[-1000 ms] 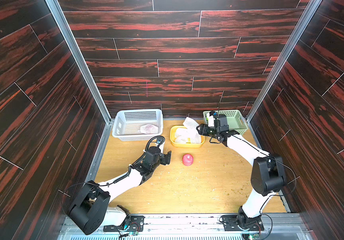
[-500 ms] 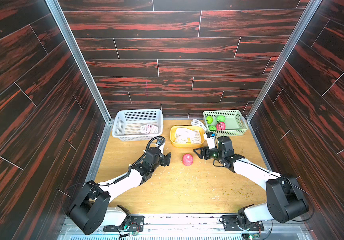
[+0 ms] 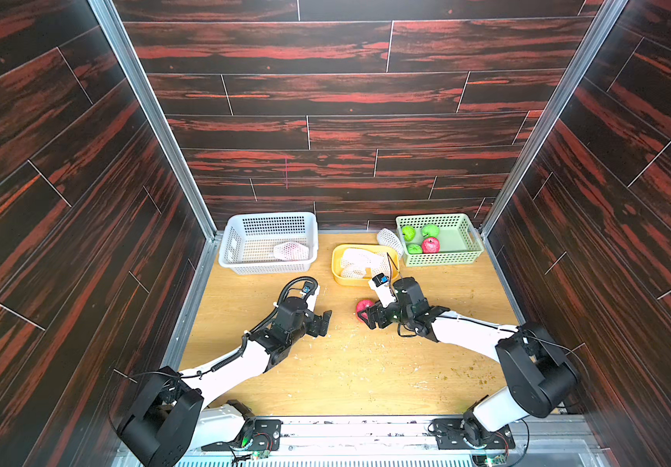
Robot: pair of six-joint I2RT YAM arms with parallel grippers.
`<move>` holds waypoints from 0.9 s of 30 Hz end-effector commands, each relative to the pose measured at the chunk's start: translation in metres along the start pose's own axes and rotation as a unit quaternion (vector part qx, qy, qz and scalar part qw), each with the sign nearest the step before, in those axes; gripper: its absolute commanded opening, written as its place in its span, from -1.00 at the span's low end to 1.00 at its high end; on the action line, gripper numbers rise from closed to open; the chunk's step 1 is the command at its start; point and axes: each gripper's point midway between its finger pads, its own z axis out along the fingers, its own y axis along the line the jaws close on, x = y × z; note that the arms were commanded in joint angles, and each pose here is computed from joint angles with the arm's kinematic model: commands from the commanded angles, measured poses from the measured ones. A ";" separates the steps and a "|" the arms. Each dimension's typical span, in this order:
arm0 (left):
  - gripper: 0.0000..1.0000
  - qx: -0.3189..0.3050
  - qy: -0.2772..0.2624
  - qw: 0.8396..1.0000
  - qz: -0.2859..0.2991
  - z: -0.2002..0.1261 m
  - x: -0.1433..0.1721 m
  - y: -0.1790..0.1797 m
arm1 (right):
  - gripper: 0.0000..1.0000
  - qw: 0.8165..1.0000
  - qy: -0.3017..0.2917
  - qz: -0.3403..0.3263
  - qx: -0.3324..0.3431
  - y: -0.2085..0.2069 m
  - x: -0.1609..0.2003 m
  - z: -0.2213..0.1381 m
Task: Remove foam nets from apples
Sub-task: Pick up the apple from the center of the board.
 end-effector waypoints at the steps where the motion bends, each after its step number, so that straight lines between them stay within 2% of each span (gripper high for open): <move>1: 0.81 0.011 -0.001 1.000 0.001 0.000 -0.002 -0.003 | 0.76 0.999 0.021 -0.007 0.040 -0.014 0.006 0.014; 9: 0.81 0.017 -0.004 1.000 -0.005 0.003 -0.003 -0.006 | 0.73 0.998 0.041 0.003 0.049 -0.023 0.010 0.042; 13: 0.81 0.017 -0.009 1.000 -0.003 0.003 -0.009 -0.007 | 0.32 0.998 0.051 -0.004 0.029 -0.017 0.008 0.049; 15: 0.81 0.017 -0.013 1.000 -0.003 0.001 -0.014 -0.007 | 0.15 0.999 0.038 -0.001 0.023 -0.014 -0.002 0.043; 17: 0.81 0.015 -0.033 0.999 -0.002 -0.002 -0.025 -0.007 | -0.01 1.000 0.011 0.004 0.012 -0.010 -0.020 0.030; 19: 0.82 0.001 -0.069 0.998 -0.011 -0.004 -0.045 -0.003 | -0.09 0.999 -0.036 0.023 0.004 -0.013 -0.054 0.007; 22: 0.93 0.009 -0.120 0.993 -0.006 -0.002 -0.084 -0.009 | -0.11 0.991 -0.104 0.080 0.005 -0.048 -0.110 -0.028; 24: 0.93 0.027 -0.134 0.991 0.005 0.005 -0.114 -0.020 | -0.19 0.985 -0.130 0.105 0.053 -0.091 -0.134 -0.042; 27: 0.93 0.075 -0.135 0.988 0.025 0.023 -0.150 -0.044 | -0.19 0.966 -0.159 0.146 0.145 -0.176 -0.158 -0.066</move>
